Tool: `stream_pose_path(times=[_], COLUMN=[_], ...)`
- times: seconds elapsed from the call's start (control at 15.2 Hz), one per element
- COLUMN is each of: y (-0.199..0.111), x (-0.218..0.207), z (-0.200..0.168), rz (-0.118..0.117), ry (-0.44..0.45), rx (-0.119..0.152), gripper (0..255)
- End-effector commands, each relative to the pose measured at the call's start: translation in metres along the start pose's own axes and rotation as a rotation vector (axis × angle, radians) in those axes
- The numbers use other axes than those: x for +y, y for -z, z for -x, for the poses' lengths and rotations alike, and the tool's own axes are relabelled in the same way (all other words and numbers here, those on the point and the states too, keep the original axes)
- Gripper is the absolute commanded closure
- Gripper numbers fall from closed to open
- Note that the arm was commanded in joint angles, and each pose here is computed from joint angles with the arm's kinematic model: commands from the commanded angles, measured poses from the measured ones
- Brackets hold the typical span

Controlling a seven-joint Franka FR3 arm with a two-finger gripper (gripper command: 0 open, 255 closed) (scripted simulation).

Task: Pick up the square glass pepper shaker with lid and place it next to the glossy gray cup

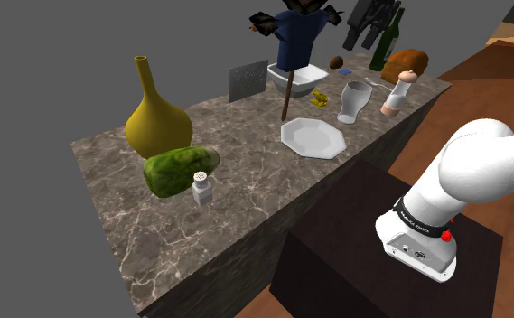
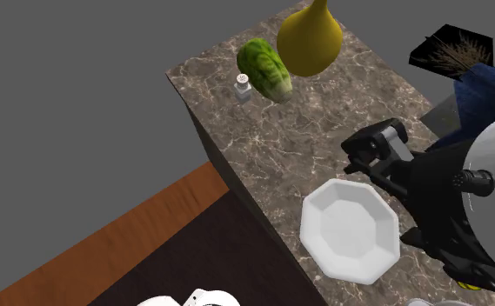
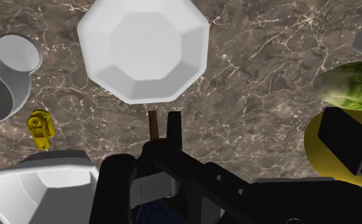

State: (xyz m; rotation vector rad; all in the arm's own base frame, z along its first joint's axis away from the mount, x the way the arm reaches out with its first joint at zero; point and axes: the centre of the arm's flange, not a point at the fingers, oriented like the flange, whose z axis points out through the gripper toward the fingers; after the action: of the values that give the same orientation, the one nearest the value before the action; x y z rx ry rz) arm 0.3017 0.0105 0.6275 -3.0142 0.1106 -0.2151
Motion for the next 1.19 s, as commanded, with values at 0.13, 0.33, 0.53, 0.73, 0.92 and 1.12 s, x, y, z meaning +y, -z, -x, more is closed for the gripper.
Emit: stream_pose_path(times=[0.13, 0.33, 0.53, 0.73, 0.92, 1.12], y=[-0.016, -0.04, -0.064, -0.088, -0.112, -0.136], x=[-0.021, -0.052, -0.084, -0.115, -0.146, -0.177], z=[-0.003, -0.007, -0.012, -0.017, -0.021, -0.026], rz=[0.0, 0.001, 0.002, 0.002, 0.003, 0.004], ry=[-0.004, -0.011, -0.018, -0.025, -0.031, -0.038], rx=[-0.004, -0.01, -0.016, -0.022, -0.028, -0.035], gripper=[0, 0, 0, 0, 0, 0])
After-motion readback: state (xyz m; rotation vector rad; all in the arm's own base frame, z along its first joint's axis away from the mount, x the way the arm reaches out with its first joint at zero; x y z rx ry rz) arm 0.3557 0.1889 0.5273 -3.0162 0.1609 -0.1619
